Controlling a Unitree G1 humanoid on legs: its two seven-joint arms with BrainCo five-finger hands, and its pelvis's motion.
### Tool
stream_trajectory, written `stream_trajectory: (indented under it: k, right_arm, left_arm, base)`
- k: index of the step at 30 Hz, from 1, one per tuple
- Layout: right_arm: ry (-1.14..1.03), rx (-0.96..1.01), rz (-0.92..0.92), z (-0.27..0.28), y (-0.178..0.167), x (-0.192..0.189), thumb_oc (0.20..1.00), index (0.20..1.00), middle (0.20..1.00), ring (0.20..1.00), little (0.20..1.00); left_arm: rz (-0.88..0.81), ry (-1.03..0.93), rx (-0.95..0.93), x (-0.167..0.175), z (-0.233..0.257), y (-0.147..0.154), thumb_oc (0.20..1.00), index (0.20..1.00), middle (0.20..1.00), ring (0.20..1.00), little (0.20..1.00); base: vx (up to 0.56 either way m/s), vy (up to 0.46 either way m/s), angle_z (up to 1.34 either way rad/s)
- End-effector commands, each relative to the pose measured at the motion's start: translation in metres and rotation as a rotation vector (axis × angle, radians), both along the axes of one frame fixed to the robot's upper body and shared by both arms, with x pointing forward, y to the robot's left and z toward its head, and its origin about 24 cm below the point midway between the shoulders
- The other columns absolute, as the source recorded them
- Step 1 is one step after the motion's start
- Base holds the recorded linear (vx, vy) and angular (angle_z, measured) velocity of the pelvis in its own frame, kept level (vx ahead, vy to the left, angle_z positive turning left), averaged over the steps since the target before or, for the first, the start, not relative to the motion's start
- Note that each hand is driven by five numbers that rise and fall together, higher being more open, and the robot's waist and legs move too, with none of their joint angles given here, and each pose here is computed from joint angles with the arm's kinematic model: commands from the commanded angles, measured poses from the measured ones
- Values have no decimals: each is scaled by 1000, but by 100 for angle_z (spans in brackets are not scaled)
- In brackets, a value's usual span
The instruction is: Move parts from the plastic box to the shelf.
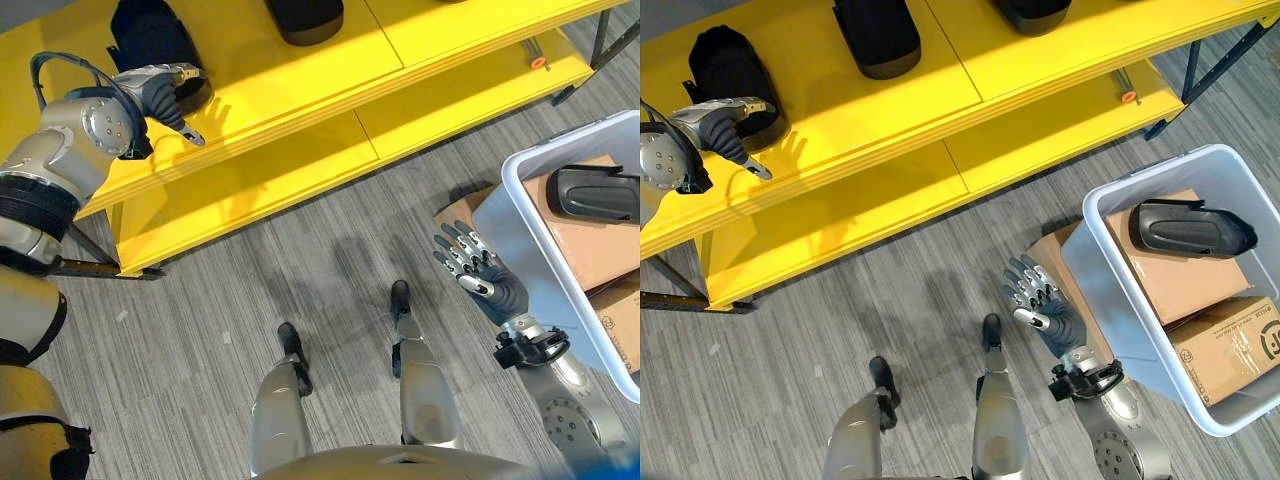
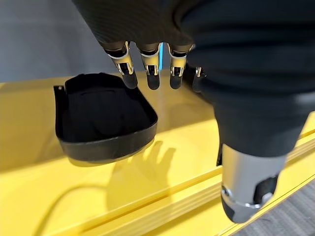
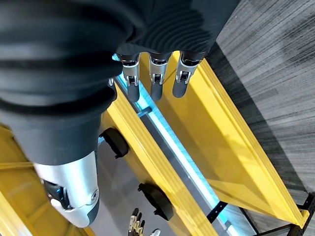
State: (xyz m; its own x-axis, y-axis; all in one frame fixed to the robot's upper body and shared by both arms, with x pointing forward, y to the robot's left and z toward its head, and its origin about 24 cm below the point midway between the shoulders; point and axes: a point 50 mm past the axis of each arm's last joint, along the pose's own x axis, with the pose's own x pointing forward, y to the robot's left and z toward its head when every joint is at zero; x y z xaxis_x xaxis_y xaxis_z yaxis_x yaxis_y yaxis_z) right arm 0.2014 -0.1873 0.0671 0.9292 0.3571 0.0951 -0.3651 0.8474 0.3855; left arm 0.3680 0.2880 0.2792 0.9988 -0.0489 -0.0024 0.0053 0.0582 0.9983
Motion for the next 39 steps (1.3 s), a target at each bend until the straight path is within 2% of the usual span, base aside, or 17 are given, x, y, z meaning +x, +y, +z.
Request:
stream_trajectory:
  k: [1, 6, 13, 14, 20, 27, 31, 39]
  right_arm:
    - [-119, -34, 13, 20, -5, 6, 1000, 1000, 1000, 1000, 1000]
    - [-75, -16, -47, 10, -11, 12, 1000, 1000, 1000, 1000, 1000]
    - [-8, -4, -36, 0, -12, 13, 1000, 1000, 1000, 1000, 1000]
    - [206, -6, 347, -21, 1, -9, 1000, 1000, 1000, 1000, 1000]
    - [159, -85, 357, -9, -7, -4, 1000, 1000, 1000, 1000, 1000]
    - [175, -129, 373, -11, -10, -5, 1000, 1000, 1000, 1000, 1000]
    - [192, -136, 375, -14, -11, -6, 1000, 1000, 1000, 1000, 1000]
    - [196, -165, 374, -10, -17, -6, 1000, 1000, 1000, 1000, 1000]
  left_arm:
    - [22, -87, -28, -23, 32, 22, 1000, 1000, 1000, 1000, 1000]
    - [10, -62, -27, -22, 24, 19, 1000, 1000, 1000, 1000, 1000]
    - [5, -53, -22, -19, 22, 16, 1000, 1000, 1000, 1000, 1000]
    - [-24, 10, -37, -10, -40, 7, 1000, 1000, 1000, 1000, 1000]
    - [-37, -45, -82, -18, -27, 10, 1000, 1000, 1000, 1000, 1000]
    - [-133, -64, -140, -12, -31, -16, 1000, 1000, 1000, 1000, 1000]
    - [-132, -67, -163, -12, -34, -17, 1000, 1000, 1000, 1000, 1000]
    - [-40, -63, -201, -17, -46, 5, 1000, 1000, 1000, 1000, 1000]
  base:
    - [-50, -32, -1]
    - [-31, -17, -1]
    - [-34, -29, 1]
    - [-26, -56, 1]
    - [19, 11, -10]
    - [-12, 142, 1]
    - [-18, 36, -13]
    - [-33, 33, -16]
